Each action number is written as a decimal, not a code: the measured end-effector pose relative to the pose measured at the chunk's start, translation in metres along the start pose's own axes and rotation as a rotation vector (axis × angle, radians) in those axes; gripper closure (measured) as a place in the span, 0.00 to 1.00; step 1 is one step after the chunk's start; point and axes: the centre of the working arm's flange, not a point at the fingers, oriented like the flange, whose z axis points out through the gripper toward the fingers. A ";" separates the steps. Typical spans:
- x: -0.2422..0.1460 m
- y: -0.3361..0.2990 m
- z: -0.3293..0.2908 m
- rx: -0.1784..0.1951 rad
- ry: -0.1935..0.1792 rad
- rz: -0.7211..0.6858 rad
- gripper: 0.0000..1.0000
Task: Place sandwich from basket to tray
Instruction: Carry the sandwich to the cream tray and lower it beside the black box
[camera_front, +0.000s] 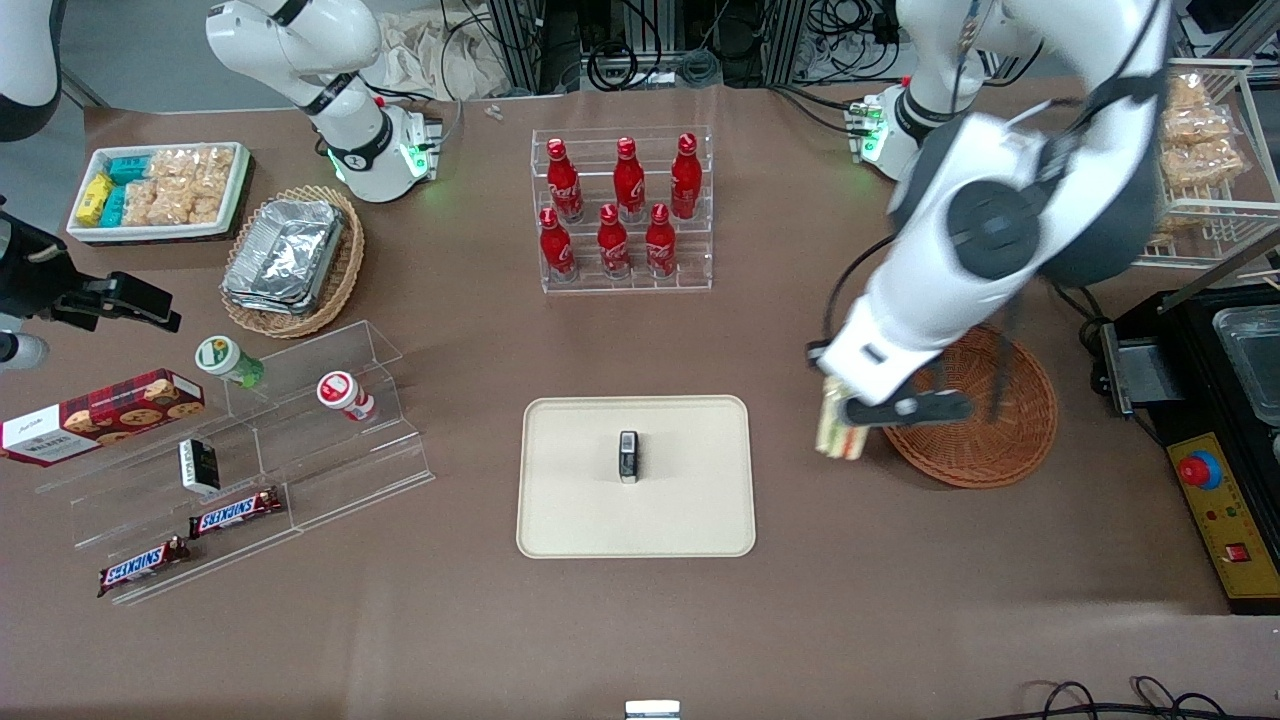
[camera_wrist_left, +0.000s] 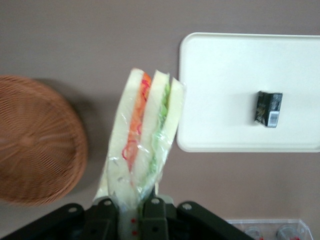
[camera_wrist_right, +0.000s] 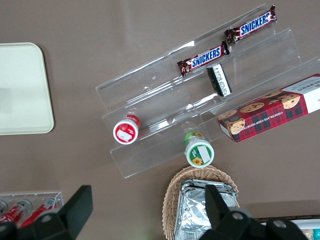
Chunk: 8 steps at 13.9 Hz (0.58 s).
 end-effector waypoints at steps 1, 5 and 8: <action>0.009 0.017 0.032 -0.009 0.010 0.009 0.82; 0.042 0.049 0.167 -0.058 0.056 -0.048 0.82; 0.049 0.067 0.219 -0.067 0.047 -0.122 0.82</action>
